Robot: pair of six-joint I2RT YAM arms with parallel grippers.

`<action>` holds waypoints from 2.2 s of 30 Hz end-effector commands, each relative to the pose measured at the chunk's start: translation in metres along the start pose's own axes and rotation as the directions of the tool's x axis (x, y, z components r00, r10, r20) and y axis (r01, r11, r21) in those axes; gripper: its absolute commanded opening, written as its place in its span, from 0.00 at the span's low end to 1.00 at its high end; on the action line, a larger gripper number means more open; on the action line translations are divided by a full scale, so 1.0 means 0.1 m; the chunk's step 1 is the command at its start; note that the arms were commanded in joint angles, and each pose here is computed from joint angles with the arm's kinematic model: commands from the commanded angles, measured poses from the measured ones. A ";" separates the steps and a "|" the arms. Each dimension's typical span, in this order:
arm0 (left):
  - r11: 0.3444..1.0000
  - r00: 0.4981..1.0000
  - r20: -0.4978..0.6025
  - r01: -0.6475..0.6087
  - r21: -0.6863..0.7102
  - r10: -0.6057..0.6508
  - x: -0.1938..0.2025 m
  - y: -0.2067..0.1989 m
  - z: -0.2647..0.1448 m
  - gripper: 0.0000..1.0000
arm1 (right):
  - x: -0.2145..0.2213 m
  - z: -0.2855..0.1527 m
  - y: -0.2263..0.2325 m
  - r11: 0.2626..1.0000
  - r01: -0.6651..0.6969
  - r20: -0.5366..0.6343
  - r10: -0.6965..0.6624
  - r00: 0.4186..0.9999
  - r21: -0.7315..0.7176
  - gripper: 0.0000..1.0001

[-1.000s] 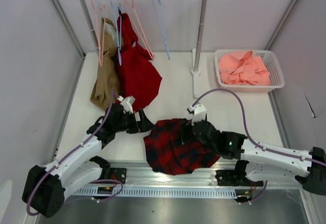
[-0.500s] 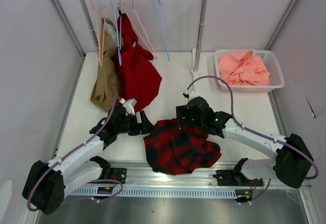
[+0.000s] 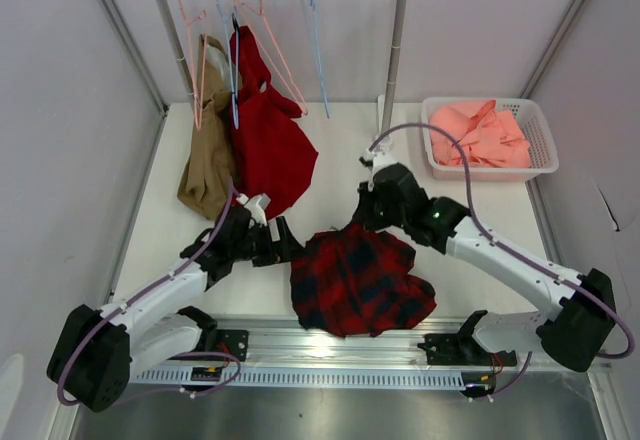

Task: Place the skirt on the hanger

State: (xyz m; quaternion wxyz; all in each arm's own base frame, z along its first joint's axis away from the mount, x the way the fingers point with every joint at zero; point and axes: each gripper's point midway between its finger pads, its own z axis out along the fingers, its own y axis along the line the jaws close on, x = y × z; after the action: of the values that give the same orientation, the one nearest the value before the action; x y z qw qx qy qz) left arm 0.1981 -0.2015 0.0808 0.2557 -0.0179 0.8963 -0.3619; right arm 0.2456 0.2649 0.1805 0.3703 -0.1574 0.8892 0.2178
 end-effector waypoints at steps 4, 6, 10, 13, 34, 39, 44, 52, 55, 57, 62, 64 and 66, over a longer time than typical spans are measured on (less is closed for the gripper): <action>0.996 0.995 0.097 -0.006 0.086 -0.003 -0.47 -0.46 -0.05 0.92 | -1.53 -0.70 0.26 0.989 0.124 0.314 -0.093 0.945 -0.079 0.00; 0.995 0.992 0.125 0.004 0.101 -0.017 -0.60 -0.57 -0.10 0.92 | -1.92 -0.89 0.41 0.973 0.206 0.375 -0.154 0.914 -0.103 0.00; 0.993 0.985 0.173 0.011 0.116 -0.031 -0.77 -0.72 -0.19 0.92 | -2.42 -1.05 0.67 0.949 0.285 0.444 -0.199 0.874 -0.136 0.00; 0.993 0.974 0.225 0.011 0.114 -0.036 -0.89 -0.78 -0.30 0.91 | -2.61 -1.32 0.82 0.933 0.316 0.490 -0.197 0.849 -0.171 0.00; 0.992 0.963 0.251 0.112 -0.054 -0.096 -0.69 -0.22 -0.10 0.94 | 1.16 -0.89 0.00 0.977 -0.207 -0.019 0.207 0.978 -0.047 0.00; 0.997 0.980 0.194 0.056 -0.058 -0.044 -0.72 -0.27 0.10 0.94 | 1.22 -0.81 0.05 0.981 -0.186 -0.040 0.184 0.982 -0.055 0.00; 0.996 0.975 0.209 -0.070 -0.053 0.080 -1.04 -0.58 0.07 0.97 | 1.29 -0.72 0.12 0.988 -0.147 -0.063 0.143 0.988 -0.056 0.00; 0.926 0.933 0.065 -0.339 -0.167 0.353 -1.30 -0.83 0.20 0.97 | 1.30 -0.76 0.15 0.989 -0.126 -0.056 0.121 0.991 -0.082 0.00; 0.854 0.880 -0.040 -0.470 -0.224 0.474 -1.36 -0.89 0.33 0.97 | 1.28 -0.81 0.13 0.989 -0.116 -0.049 0.112 0.992 -0.089 0.00; 0.808 0.834 -0.082 -0.549 -0.214 0.545 -1.35 -0.99 0.39 0.98 | 1.27 -0.84 0.12 0.990 -0.107 -0.043 0.104 0.994 -0.090 0.00; 0.716 0.771 -0.224 -0.637 -0.286 0.596 -1.22 -0.81 0.64 0.97 | 1.25 -0.90 0.10 0.991 -0.097 -0.033 0.094 0.995 -0.098 0.00; 0.685 0.755 -0.258 -0.656 -0.317 0.603 -1.21 -0.76 0.74 0.97 | 1.24 -0.91 0.09 0.991 -0.093 -0.030 0.090 0.995 -0.100 0.00; 0.665 0.741 -0.285 -0.671 -0.327 0.608 -1.20 -0.72 0.79 0.97 | 1.24 -0.93 0.08 0.990 -0.094 -0.026 0.092 0.995 -0.103 0.00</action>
State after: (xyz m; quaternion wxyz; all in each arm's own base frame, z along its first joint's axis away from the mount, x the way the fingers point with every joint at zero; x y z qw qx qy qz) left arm 0.3190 -0.2886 0.1279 0.2817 0.2476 0.9209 -0.1058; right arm 0.1008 0.2124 0.1411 0.3263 -0.1373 0.8940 0.2747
